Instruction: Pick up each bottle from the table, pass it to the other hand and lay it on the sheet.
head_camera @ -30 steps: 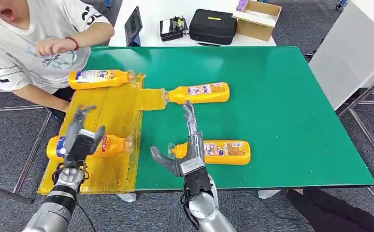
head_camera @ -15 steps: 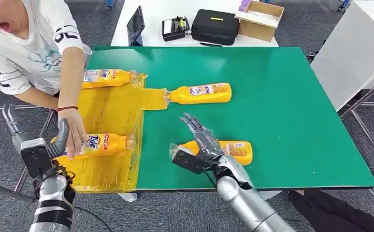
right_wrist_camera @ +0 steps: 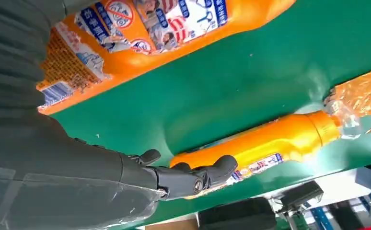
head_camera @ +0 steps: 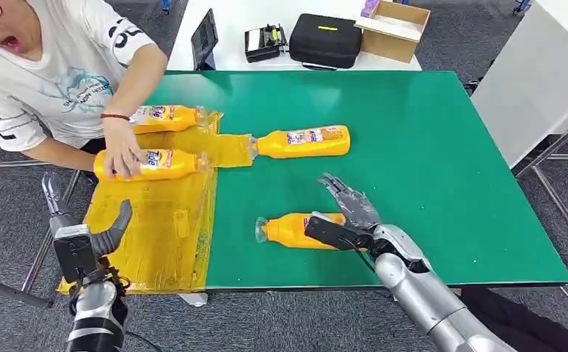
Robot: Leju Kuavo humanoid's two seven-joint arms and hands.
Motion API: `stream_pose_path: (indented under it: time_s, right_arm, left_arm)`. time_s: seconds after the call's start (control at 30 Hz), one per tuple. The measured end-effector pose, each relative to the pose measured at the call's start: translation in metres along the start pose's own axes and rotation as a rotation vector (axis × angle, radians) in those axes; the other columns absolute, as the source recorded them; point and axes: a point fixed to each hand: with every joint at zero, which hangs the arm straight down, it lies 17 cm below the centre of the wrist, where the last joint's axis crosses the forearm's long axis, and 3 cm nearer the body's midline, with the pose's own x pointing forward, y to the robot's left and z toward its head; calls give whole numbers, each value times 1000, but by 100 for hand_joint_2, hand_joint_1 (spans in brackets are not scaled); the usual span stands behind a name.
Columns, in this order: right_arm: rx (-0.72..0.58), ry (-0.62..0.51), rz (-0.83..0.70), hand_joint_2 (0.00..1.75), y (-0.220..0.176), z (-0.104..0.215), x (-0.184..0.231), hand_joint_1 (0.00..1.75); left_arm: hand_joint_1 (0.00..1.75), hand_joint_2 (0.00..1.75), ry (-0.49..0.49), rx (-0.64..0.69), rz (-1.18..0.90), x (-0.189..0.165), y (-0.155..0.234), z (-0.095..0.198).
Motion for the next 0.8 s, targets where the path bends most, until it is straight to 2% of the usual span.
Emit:
stream_pose_path:
  time_s: [0.27,0.53,0.8]
  right_arm:
    - [80,4,-44,175,21,6,-6,0]
    - [180,0,-86,175,47,6,-9,0]
    - [263,-19,-99,175,56,2,-10,0]
  left_arm:
    - [0,175,37,-86,-7,-14,-21,13]
    - [0,175,70,-136,13,-21,-46,17]
    - [0,175,83,-183,36,-20,-70,17]
